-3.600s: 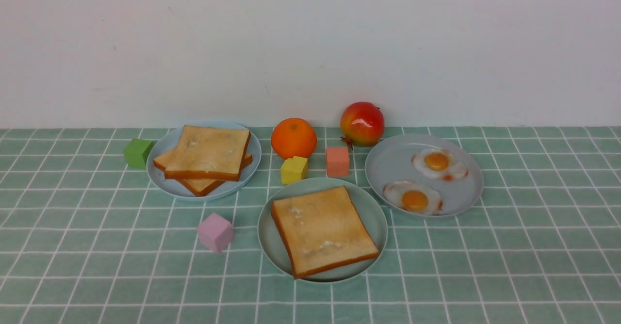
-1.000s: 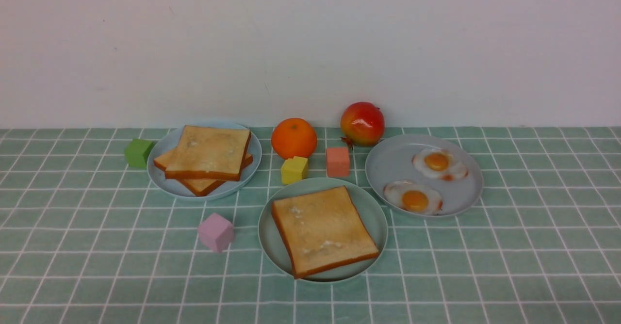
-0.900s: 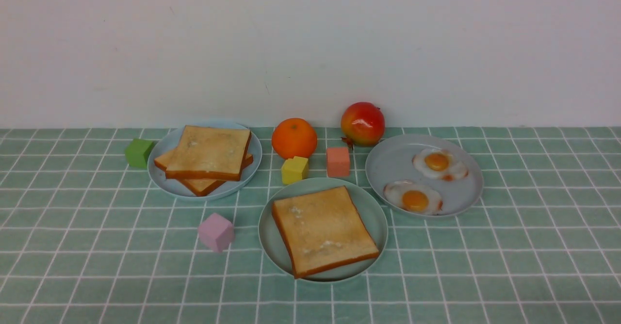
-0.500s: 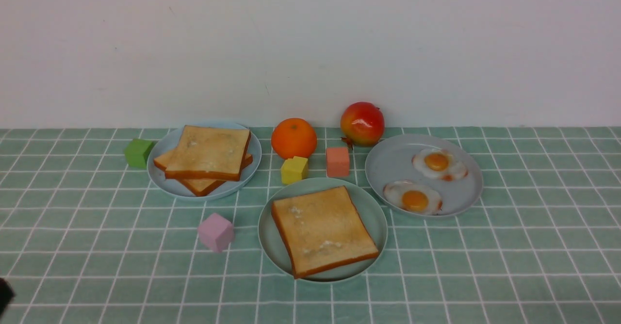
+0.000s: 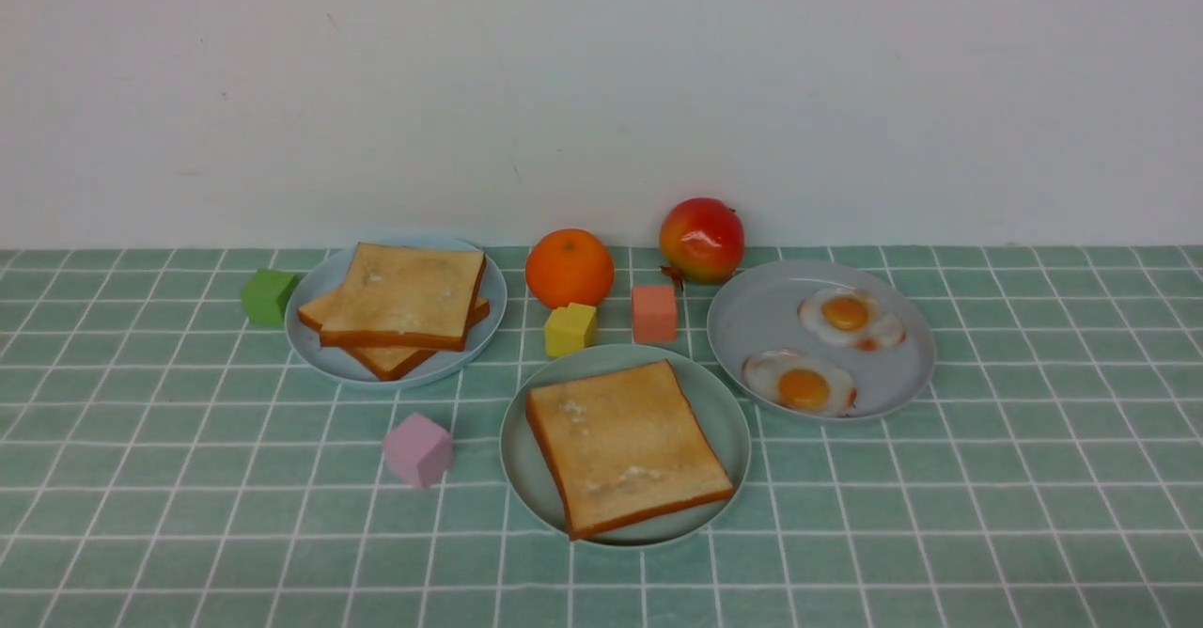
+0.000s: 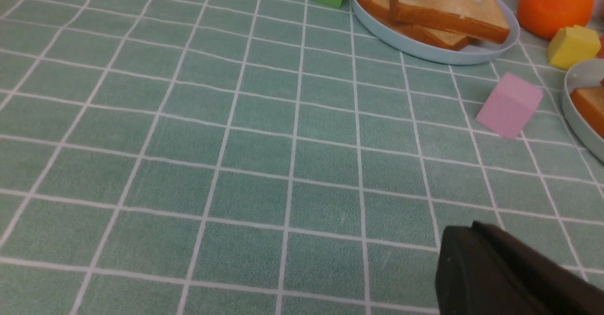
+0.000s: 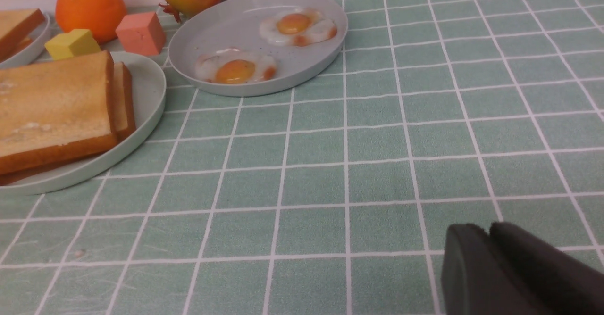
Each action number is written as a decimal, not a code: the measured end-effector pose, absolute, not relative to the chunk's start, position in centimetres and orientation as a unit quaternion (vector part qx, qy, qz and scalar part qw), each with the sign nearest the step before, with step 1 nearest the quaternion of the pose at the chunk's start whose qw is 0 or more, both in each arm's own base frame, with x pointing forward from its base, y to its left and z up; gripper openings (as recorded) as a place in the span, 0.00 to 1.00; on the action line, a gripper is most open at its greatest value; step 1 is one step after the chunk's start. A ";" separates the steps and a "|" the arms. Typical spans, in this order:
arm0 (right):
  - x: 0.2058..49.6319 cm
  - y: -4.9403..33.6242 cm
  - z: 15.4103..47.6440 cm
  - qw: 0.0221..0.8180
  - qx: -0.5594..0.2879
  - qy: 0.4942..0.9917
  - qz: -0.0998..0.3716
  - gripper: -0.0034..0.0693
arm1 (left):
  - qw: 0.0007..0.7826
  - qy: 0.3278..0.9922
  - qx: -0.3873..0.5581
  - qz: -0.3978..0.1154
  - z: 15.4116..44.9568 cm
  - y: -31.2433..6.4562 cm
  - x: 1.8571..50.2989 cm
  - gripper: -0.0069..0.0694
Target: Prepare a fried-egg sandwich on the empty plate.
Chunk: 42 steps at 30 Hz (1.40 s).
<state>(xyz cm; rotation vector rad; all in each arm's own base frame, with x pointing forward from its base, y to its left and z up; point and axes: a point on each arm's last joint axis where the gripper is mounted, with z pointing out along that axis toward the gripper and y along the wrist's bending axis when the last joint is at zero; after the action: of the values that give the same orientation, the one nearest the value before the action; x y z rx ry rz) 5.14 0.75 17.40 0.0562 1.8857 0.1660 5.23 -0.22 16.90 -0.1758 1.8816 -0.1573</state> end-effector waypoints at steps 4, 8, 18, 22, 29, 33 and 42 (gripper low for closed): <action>5.1 0.7 17.4 0.584 0.024 0.808 0.071 0.16 | 0.584 0.806 -0.076 -0.068 16.9 -0.2 5.2 0.07; 5.1 0.7 17.4 0.584 0.024 0.808 0.071 0.16 | 0.584 0.806 -0.076 -0.067 16.9 -0.2 5.2 0.07; 5.1 0.7 17.4 0.584 0.024 0.808 0.071 0.18 | 0.587 0.803 -0.076 -0.067 17.0 -0.2 5.3 0.07; 5.1 0.7 17.4 0.584 0.024 0.808 0.071 0.19 | 0.587 0.803 -0.076 -0.067 17.0 -0.2 5.3 0.07; 5.1 0.7 17.4 0.584 0.024 0.808 0.071 0.20 | 0.587 0.803 -0.075 -0.066 17.0 -0.2 5.3 0.07; 5.1 0.7 17.4 0.584 0.024 0.808 0.071 0.20 | 0.587 0.803 -0.075 -0.066 17.0 -0.2 5.3 0.07; 5.1 0.7 17.4 0.584 0.024 0.808 0.071 0.21 | 0.587 0.803 -0.075 -0.066 17.0 -0.2 5.3 0.08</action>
<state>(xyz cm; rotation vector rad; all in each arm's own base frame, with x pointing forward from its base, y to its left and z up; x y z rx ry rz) 5.14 0.75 17.40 0.0562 1.8857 0.1660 5.26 -0.19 16.97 -0.1759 1.8728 -0.1544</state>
